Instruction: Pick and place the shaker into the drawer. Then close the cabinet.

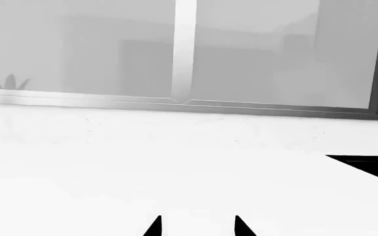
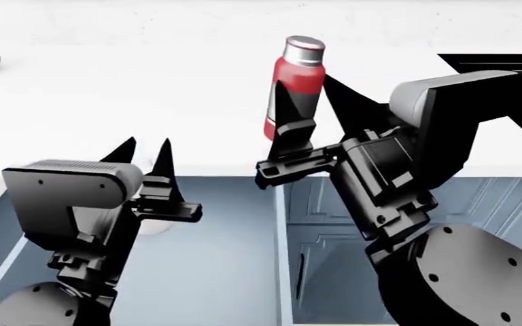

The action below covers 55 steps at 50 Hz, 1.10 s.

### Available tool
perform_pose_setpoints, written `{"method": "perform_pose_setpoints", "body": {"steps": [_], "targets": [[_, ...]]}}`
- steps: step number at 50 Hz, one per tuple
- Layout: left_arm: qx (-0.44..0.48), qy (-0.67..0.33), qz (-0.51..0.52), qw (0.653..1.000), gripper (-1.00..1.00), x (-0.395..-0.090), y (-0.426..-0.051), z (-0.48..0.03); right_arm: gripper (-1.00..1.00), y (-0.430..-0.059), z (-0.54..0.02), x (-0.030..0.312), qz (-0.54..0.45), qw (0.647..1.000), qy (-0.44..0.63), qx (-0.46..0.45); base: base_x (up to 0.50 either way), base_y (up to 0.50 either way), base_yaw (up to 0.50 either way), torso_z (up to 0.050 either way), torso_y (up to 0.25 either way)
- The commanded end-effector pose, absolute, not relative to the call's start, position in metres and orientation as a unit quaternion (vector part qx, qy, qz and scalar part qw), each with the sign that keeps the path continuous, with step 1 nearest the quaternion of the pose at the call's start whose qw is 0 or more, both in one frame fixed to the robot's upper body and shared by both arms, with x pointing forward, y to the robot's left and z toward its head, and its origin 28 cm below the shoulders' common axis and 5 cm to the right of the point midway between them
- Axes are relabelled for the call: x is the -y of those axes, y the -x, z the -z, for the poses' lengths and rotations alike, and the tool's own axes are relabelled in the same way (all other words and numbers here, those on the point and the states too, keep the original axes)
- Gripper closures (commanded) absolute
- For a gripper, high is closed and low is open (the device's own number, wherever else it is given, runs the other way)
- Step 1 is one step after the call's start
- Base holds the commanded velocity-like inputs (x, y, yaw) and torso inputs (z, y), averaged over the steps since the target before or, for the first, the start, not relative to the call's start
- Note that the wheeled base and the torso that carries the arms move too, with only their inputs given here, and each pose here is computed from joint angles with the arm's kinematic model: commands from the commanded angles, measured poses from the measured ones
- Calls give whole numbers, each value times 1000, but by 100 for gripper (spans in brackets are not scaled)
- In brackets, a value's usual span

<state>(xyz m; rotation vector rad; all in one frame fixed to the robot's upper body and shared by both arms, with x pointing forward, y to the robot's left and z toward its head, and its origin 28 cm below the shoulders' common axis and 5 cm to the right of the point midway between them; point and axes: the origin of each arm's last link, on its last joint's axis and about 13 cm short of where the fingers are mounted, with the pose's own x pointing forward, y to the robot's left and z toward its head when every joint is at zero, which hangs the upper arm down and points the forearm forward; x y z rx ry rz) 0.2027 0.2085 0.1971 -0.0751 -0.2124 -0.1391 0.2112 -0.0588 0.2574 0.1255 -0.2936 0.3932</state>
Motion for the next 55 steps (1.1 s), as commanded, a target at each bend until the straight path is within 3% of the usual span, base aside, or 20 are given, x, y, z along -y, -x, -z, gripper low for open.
{"method": "perform_pose_setpoints", "body": {"steps": [1,15,27,42,55], "targets": [[96,-6,92,991,100,-215,-198,-210,100,-210,-269,64,-186,970,-24,155,0,0,0,0,0],[77,-183,149,969,100,-251,-192,-299,100,-234,-335,87,-193,958,111,181,0,0,0,0,1],[-9,-306,207,929,100,-277,-198,-363,100,-242,-366,94,-254,930,221,148,0,0,0,0,0],[-198,-296,359,863,100,-255,-247,-268,100,-227,-393,101,-247,926,229,171,0,0,0,0,0],[-280,-252,383,843,100,-260,-254,-186,100,-226,-390,102,-227,931,224,177,0,0,0,0,0]]}}
